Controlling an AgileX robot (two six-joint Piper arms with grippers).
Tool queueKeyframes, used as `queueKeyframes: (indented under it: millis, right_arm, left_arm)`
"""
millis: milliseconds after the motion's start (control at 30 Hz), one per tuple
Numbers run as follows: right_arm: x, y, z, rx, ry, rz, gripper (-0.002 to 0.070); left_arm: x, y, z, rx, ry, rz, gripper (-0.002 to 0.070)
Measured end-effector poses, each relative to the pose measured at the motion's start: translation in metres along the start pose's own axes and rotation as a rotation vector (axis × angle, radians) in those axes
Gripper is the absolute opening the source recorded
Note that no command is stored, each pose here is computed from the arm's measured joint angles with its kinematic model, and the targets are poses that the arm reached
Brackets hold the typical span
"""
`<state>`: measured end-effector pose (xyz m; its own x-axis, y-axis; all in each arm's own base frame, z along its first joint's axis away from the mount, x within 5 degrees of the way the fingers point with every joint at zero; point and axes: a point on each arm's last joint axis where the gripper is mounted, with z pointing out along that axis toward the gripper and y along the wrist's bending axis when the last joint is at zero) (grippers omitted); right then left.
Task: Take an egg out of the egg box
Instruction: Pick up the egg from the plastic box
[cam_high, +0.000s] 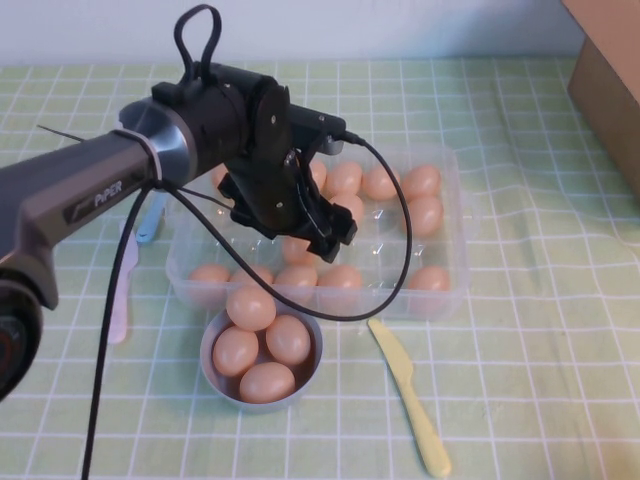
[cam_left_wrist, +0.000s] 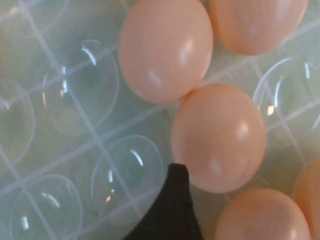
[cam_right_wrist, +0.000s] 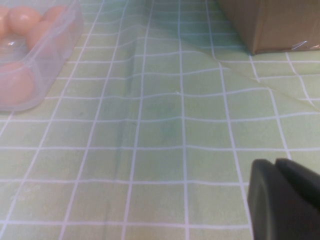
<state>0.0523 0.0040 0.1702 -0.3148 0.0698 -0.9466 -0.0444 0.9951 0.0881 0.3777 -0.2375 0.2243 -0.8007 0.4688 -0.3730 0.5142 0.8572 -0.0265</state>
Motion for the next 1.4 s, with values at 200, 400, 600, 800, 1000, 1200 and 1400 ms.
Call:
queueKeyframes:
  millis: [200,400,600,800,1000,1200,1400]
  right_arm:
    - [0.0,0.0,0.0,0.0,0.0,0.0,-0.0017]
    - [0.0,0.0,0.0,0.0,0.0,0.0,-0.0017]
    - [0.0,0.0,0.0,0.0,0.0,0.0,-0.0017]
    - [0.0,0.0,0.0,0.0,0.0,0.0,-0.0017]
    - [0.0,0.0,0.0,0.0,0.0,0.0,-0.0017]
    - [0.0,0.0,0.0,0.0,0.0,0.0,-0.0017]
    - [0.0,0.0,0.0,0.0,0.0,0.0,-0.0017]
  left_arm:
    - [-0.001,0.001,0.015,-0.007,-0.005,0.005,0.0585]
    - [-0.002,0.001,0.015,-0.012,-0.023,0.009,0.0471]
    - [-0.003,0.003,0.015,-0.031,-0.03,0.028,0.0378]
    - [-0.003,0.003,0.015,-0.034,-0.03,0.03,0.0369]
    - [-0.003,0.003,0.015,-0.034,-0.03,0.03,0.0378]
    - [-0.002,0.004,0.023,-0.038,-0.022,0.033,0.0445]
    - [-0.005,0.004,0.029,-0.039,-0.046,0.036,0.0452]
